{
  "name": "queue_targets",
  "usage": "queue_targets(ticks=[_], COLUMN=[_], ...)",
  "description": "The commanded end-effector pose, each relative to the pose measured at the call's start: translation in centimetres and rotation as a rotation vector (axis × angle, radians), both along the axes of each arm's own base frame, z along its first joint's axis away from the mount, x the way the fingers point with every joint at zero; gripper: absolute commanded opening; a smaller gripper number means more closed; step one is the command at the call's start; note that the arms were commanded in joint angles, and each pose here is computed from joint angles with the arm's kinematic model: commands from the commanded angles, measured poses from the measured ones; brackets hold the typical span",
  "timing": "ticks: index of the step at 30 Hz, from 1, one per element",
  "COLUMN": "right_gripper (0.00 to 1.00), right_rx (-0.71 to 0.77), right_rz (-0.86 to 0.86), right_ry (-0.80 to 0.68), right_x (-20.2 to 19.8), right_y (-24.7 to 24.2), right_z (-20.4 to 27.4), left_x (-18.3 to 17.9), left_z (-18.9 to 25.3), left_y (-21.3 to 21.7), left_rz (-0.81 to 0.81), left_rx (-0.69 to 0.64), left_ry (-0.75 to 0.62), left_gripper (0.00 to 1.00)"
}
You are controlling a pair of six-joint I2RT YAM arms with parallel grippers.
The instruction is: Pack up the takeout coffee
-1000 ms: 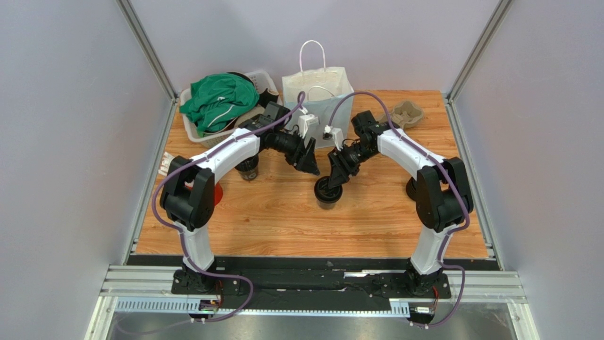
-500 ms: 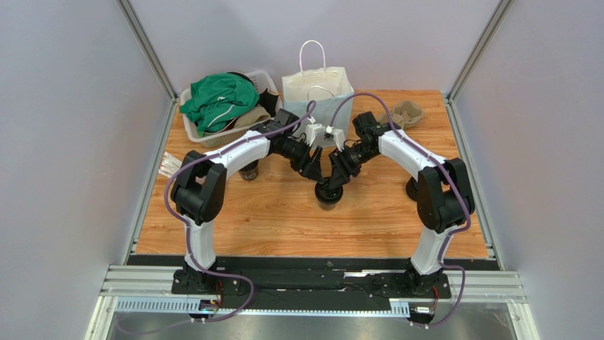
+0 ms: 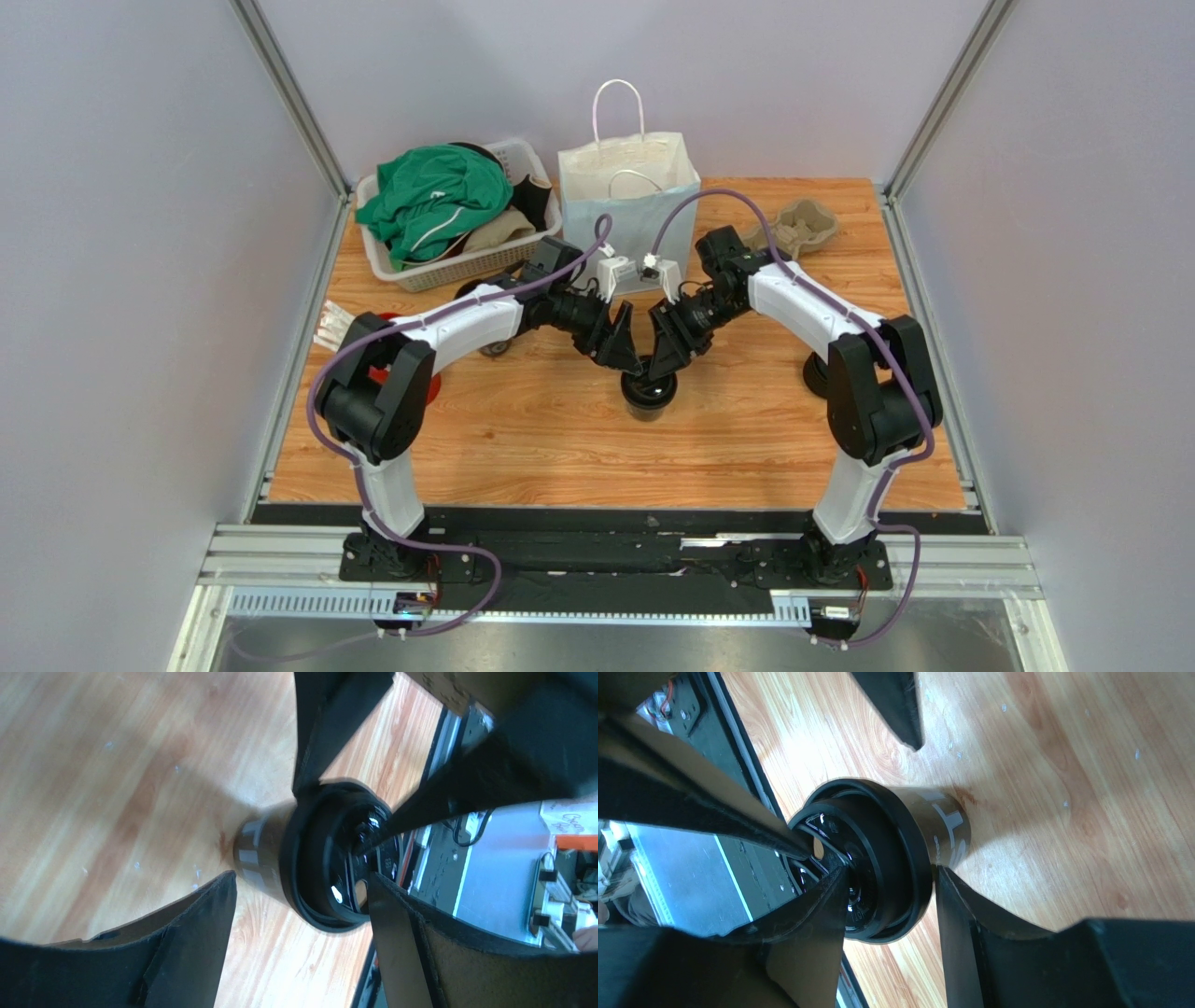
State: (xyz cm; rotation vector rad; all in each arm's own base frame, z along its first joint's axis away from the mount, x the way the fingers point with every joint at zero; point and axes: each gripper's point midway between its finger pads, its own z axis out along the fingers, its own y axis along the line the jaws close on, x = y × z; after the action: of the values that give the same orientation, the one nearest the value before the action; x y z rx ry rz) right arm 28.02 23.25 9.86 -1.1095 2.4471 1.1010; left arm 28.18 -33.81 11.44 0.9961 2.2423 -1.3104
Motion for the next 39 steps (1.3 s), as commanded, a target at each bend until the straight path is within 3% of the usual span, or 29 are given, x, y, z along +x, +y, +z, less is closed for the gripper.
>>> queue_targets(ticks=[1,11,23,35,39], right_gripper=[0.49,0.49,0.49,0.49,0.49], right_rx=[-0.232,-0.244,-0.250,-0.244,-0.243], right_rz=[-0.017,-0.047,-0.068,-0.070,-0.069], right_ry=[-0.117,-0.132,-0.134,-0.134,-0.137], right_x=[2.2,2.6,3.0,3.1,3.1], right_y=[-3.3,-3.5,-3.4,-3.4,-3.4], right_z=[-5.1,-5.3,-5.1,-5.1,-5.1], left_x=[0.4,1.2,-0.3,0.3,-0.1], left_z=[2.3,3.7,1.0,-2.0,-2.8], left_y=[0.2,0.6,-0.6,0.0,-0.2], left_rz=[0.056,0.065,0.056,0.071,0.054], left_rx=[-0.051,-0.078,-0.018,0.063,0.066], left_ry=[-0.050,-0.050,-0.042,-0.047,-0.006], left_gripper=[0.79,0.79,0.79,0.66,0.68])
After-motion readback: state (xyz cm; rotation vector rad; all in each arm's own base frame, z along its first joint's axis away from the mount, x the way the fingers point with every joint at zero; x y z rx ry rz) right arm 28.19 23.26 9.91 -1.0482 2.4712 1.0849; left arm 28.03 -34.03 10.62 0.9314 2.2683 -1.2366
